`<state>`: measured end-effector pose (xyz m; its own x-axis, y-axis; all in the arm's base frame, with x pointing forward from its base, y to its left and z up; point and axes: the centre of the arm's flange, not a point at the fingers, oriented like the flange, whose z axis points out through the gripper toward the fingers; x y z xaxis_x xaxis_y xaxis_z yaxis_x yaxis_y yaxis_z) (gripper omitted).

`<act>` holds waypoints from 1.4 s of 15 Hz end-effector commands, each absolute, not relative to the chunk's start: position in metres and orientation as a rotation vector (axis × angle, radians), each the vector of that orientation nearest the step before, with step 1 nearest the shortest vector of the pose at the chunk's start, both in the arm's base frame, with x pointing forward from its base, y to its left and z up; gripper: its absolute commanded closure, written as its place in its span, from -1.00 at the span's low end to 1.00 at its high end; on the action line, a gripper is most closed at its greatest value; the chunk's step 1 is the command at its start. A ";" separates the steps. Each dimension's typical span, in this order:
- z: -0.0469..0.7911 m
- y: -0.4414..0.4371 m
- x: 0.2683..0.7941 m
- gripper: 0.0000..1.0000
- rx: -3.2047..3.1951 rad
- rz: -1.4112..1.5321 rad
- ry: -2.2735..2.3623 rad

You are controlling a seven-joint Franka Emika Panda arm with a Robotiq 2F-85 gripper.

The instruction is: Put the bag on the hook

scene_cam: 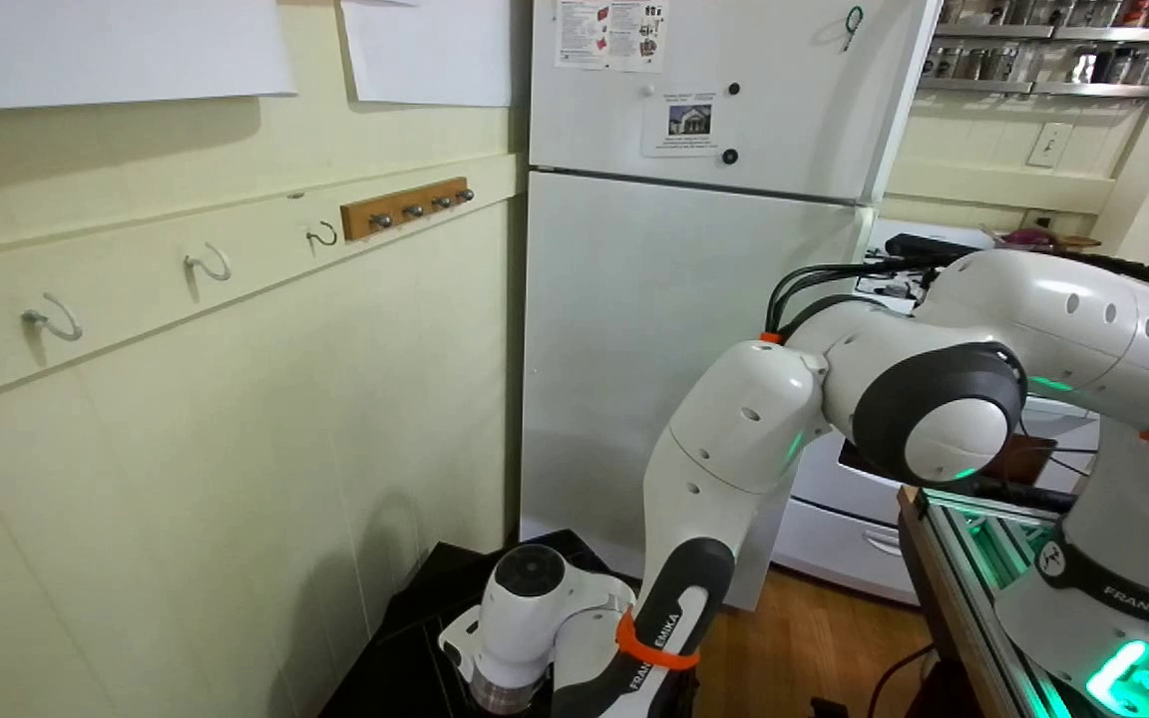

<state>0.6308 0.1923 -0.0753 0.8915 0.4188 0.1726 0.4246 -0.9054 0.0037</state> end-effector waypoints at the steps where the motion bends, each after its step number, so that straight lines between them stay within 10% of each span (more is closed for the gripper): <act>1: -0.057 0.196 0.624 0.96 -3.016 -0.319 -0.657; 21: 0.097 0.136 0.623 0.96 -3.201 -0.428 -0.340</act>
<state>0.6370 0.1431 0.0636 0.9357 0.2594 0.2392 0.2453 -0.9655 0.0872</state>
